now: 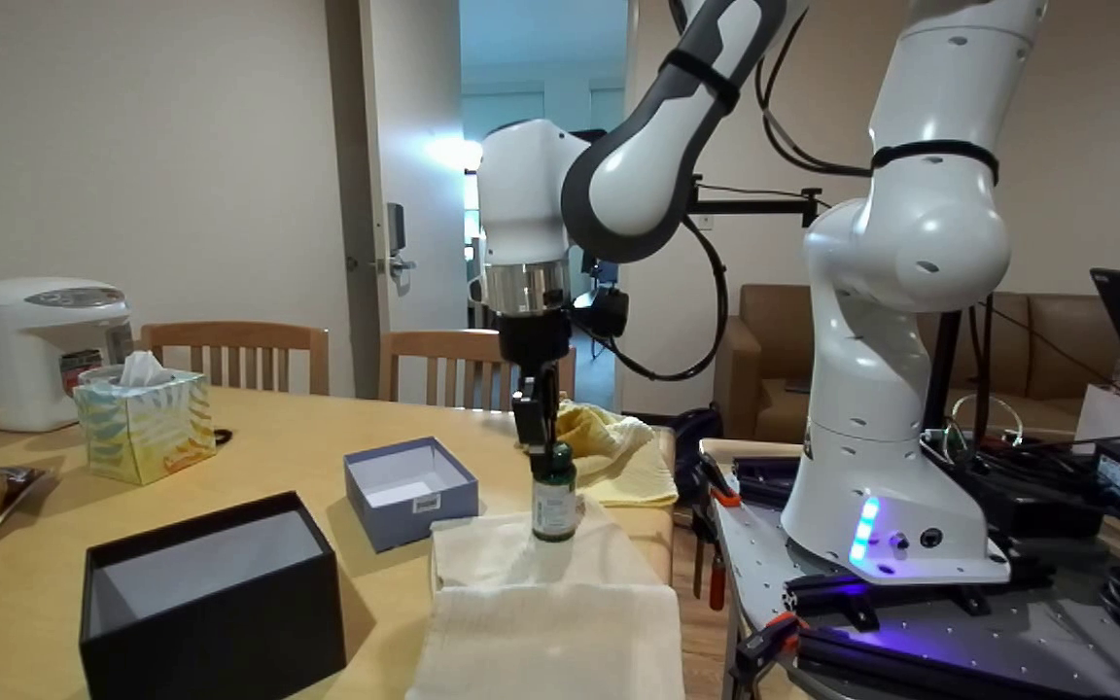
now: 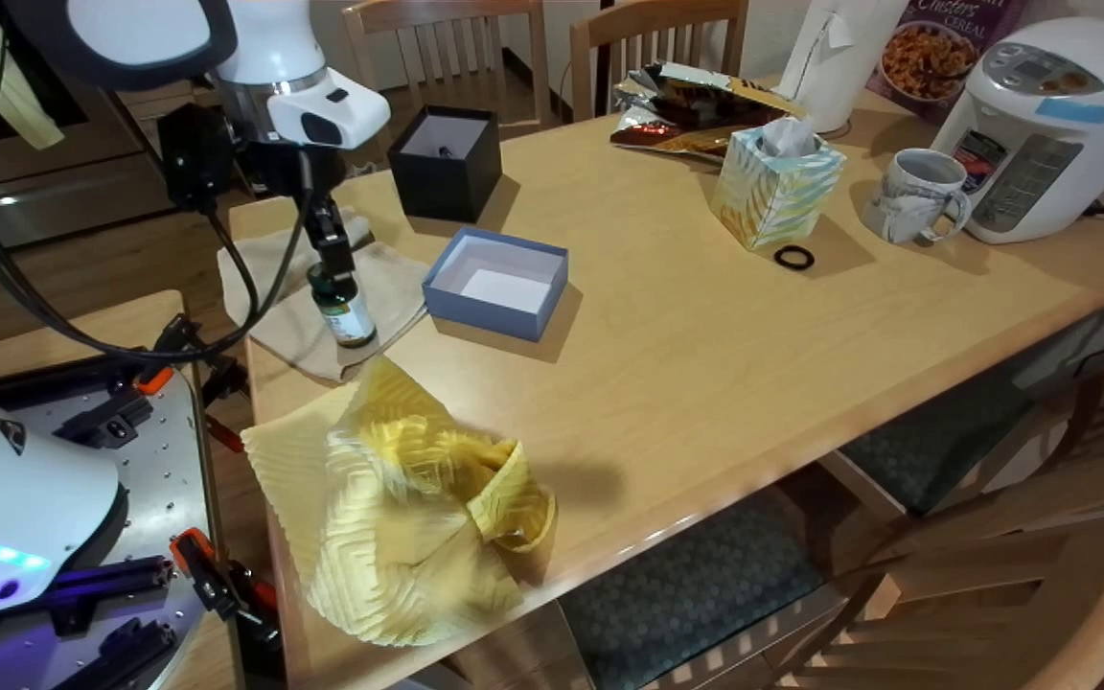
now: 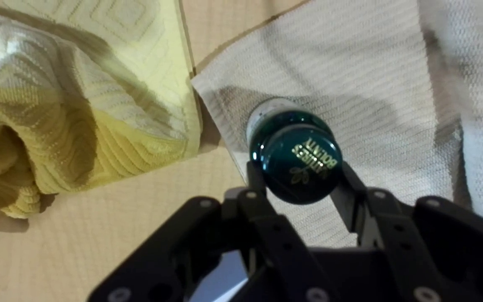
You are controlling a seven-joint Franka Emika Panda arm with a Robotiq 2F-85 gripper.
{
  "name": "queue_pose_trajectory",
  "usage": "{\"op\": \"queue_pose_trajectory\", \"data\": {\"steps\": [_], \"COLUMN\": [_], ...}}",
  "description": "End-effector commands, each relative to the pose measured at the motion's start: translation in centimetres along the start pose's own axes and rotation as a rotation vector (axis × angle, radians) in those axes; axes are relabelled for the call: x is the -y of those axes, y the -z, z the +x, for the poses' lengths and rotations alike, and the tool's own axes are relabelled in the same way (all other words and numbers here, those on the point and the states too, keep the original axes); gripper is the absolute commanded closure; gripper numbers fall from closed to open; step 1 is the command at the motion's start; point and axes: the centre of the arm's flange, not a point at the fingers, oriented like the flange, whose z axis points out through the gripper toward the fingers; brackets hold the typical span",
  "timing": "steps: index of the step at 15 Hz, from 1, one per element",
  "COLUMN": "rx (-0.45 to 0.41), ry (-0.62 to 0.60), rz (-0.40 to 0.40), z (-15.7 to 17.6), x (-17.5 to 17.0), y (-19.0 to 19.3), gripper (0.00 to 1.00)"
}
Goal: Put the bottle in the black box
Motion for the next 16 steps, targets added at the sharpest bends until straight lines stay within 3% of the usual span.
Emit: {"op": "queue_pose_trajectory", "data": {"steps": [1, 4, 10, 13, 16], "rx": [0.015, -0.007, -0.060, 0.030, 0.050], "ry": [-0.010, -0.013, 0.053, 0.088, 0.135], "rz": [-0.023, -0.023, -0.033, -0.038, -0.070], "z": [-0.1, -0.5, -1.0, -1.3, -1.6], "x": [-0.4, 0.1, 3.5, 6.0, 8.6], "y": [-0.4, 1.2, 8.5, 12.3, 16.2], "gripper": [0.82, 0.82, 0.82, 0.82, 0.82]}}
